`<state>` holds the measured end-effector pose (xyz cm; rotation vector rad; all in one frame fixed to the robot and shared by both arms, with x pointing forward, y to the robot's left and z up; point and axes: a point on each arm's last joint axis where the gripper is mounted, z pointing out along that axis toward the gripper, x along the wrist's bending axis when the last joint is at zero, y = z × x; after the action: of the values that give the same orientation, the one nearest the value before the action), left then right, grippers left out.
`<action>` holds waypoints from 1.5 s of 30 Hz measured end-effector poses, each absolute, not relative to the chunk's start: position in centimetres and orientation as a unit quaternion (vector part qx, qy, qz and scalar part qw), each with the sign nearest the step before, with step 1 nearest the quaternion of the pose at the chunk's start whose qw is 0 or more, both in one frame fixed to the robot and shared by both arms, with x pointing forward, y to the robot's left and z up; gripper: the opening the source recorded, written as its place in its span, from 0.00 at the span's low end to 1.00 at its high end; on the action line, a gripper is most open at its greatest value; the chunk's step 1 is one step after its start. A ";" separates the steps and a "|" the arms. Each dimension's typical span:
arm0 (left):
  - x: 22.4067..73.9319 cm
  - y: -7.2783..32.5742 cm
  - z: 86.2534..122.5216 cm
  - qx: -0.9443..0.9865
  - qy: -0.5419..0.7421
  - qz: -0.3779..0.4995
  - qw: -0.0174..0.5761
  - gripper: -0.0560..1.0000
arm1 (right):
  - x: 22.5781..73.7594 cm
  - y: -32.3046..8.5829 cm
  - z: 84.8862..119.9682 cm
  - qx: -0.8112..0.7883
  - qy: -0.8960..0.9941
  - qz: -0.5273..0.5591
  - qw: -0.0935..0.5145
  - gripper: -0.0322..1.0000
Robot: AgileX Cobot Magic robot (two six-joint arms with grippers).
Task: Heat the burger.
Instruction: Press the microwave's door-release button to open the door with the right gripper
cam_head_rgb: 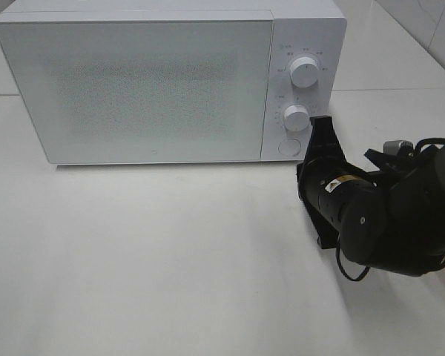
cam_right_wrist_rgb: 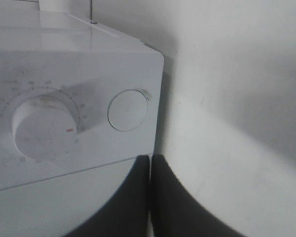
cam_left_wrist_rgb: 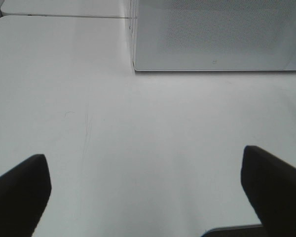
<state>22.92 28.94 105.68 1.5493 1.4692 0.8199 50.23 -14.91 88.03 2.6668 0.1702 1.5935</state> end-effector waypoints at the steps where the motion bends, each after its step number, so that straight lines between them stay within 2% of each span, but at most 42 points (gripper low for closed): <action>1: 22.9 28.9 105.7 0.617 0.585 0.326 0.414 0.99 | 50.2 -14.9 88.0 0.857 0.055 0.512 0.015 0.04; 9: 22.9 28.9 105.7 0.617 0.585 0.326 0.414 0.99 | 52.0 -15.2 88.1 0.857 0.056 0.511 0.024 0.04; 27: 22.9 28.9 105.7 0.617 0.585 0.326 0.414 0.99 | 54.7 -13.7 85.7 0.861 0.053 0.506 0.022 0.04; 45: 22.9 28.9 105.7 0.617 0.585 0.326 0.414 0.99 | 56.9 -14.2 86.2 0.853 0.020 0.521 0.027 0.04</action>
<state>22.92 28.94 105.68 1.5493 1.4692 0.8199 56.93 -14.22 86.16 2.6341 0.0630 1.6090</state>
